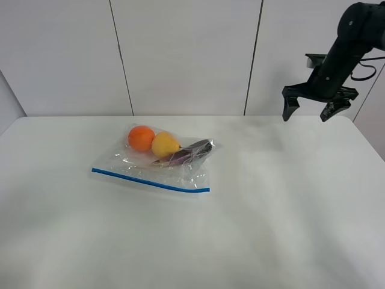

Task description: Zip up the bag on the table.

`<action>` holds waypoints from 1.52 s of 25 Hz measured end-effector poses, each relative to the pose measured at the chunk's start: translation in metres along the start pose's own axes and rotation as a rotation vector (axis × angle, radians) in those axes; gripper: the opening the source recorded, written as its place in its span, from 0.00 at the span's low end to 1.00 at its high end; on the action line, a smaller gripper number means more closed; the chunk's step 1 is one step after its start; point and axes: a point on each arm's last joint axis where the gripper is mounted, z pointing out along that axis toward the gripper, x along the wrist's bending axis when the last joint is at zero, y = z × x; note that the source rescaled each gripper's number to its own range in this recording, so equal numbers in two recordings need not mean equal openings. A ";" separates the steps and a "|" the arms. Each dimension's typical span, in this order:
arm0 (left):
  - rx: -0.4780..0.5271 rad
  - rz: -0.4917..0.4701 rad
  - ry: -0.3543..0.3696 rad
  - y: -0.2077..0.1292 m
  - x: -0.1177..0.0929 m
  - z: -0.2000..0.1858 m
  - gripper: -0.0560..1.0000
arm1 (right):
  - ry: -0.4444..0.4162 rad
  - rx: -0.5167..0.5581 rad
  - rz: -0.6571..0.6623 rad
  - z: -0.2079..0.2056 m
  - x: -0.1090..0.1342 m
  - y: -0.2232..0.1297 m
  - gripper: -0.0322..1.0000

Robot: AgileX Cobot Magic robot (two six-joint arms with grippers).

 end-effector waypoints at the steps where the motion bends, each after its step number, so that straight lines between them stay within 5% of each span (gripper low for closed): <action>1: 0.000 0.000 0.000 0.000 0.000 0.000 1.00 | -0.001 0.008 0.005 -0.004 -0.003 -0.006 1.00; 8: 0.000 -0.001 0.000 0.000 0.000 0.000 1.00 | 0.000 0.080 -0.002 -0.043 0.007 -0.080 1.00; 18: 0.000 -0.001 0.000 0.000 0.000 0.000 1.00 | 0.022 0.136 0.010 -0.071 0.027 -0.229 1.00; 27: 0.000 -0.001 0.000 0.000 0.000 0.000 1.00 | -0.020 -0.093 0.022 -0.067 0.036 -0.327 1.00; 38: 0.000 -0.001 0.000 0.000 0.000 0.000 1.00 | -0.065 -0.330 -0.006 -0.095 0.043 -0.355 1.00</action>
